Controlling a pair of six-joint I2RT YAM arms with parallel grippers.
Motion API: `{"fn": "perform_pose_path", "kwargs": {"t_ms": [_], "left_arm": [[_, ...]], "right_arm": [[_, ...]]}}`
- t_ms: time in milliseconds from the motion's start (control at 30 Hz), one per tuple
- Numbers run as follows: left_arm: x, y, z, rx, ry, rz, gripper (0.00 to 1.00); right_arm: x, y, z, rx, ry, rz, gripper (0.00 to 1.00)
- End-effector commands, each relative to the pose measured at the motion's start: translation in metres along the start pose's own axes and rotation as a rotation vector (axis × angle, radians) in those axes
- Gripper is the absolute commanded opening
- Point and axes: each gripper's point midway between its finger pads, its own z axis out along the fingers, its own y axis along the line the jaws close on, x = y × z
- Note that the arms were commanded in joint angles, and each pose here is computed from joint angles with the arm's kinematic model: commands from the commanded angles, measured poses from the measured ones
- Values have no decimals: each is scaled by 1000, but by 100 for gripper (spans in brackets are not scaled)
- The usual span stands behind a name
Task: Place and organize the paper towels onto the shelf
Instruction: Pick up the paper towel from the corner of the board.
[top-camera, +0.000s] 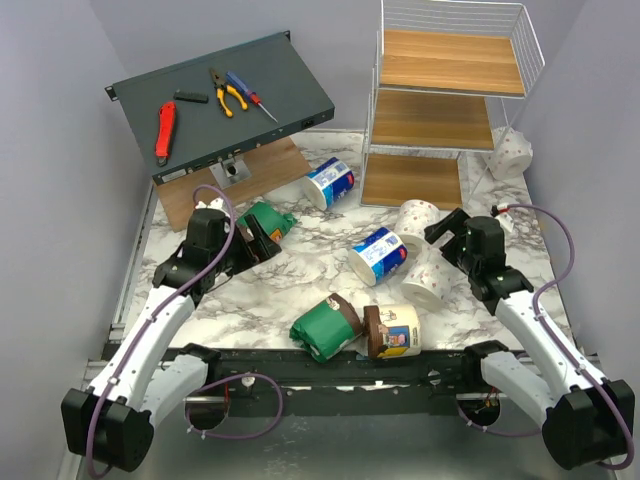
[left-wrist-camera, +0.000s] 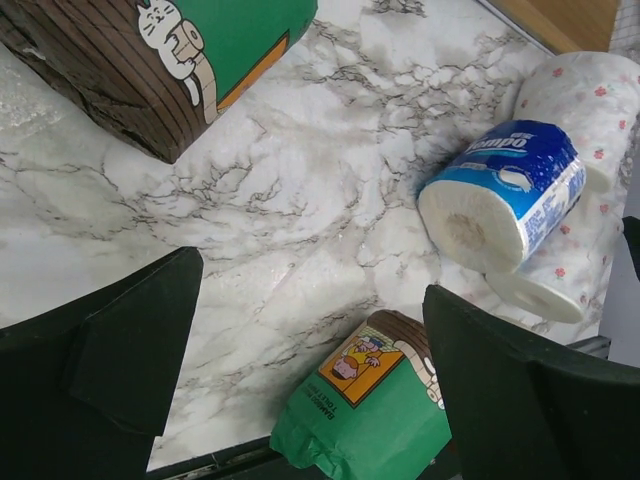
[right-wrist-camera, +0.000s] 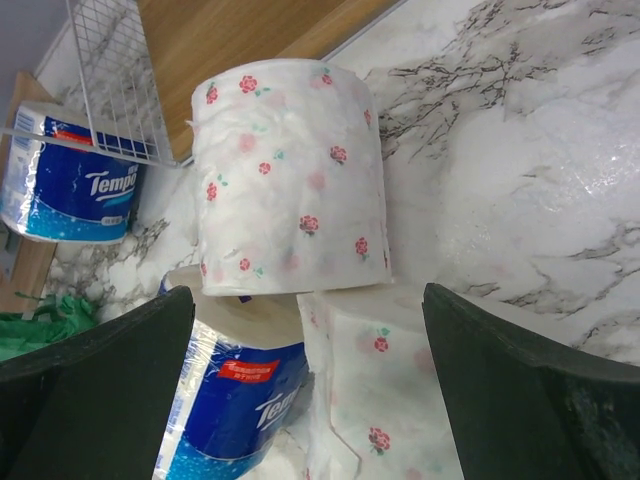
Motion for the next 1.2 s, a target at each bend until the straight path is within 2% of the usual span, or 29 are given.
{"fn": "perform_pose_path", "kwargs": {"t_ms": [0, 167, 367, 533, 633, 767, 967, 1167], "left_arm": [[-3, -12, -8, 80, -47, 51, 99], [-4, -21, -11, 120, -64, 80, 98], [-3, -51, -18, 163, -100, 177, 98], [9, -63, -12, 151, -63, 220, 99], [16, -63, -10, 166, -50, 214, 99], [20, -63, -9, 192, -48, 209, 98], [23, -65, -11, 199, -30, 213, 98], [25, -66, -11, 207, -20, 171, 99]], "right_arm": [[-4, 1, -4, 10, 0, -29, 100], [-8, 10, -8, -24, 0, -37, 100], [-3, 24, -8, -69, 52, -1, 100], [6, 19, 0, -34, 92, 30, 100], [3, 16, 1, -13, 71, 43, 100], [-6, 4, 3, 26, 40, 91, 100], [-21, -37, 13, 69, 75, 249, 99], [-33, -67, 16, 119, 22, 420, 98]]}}
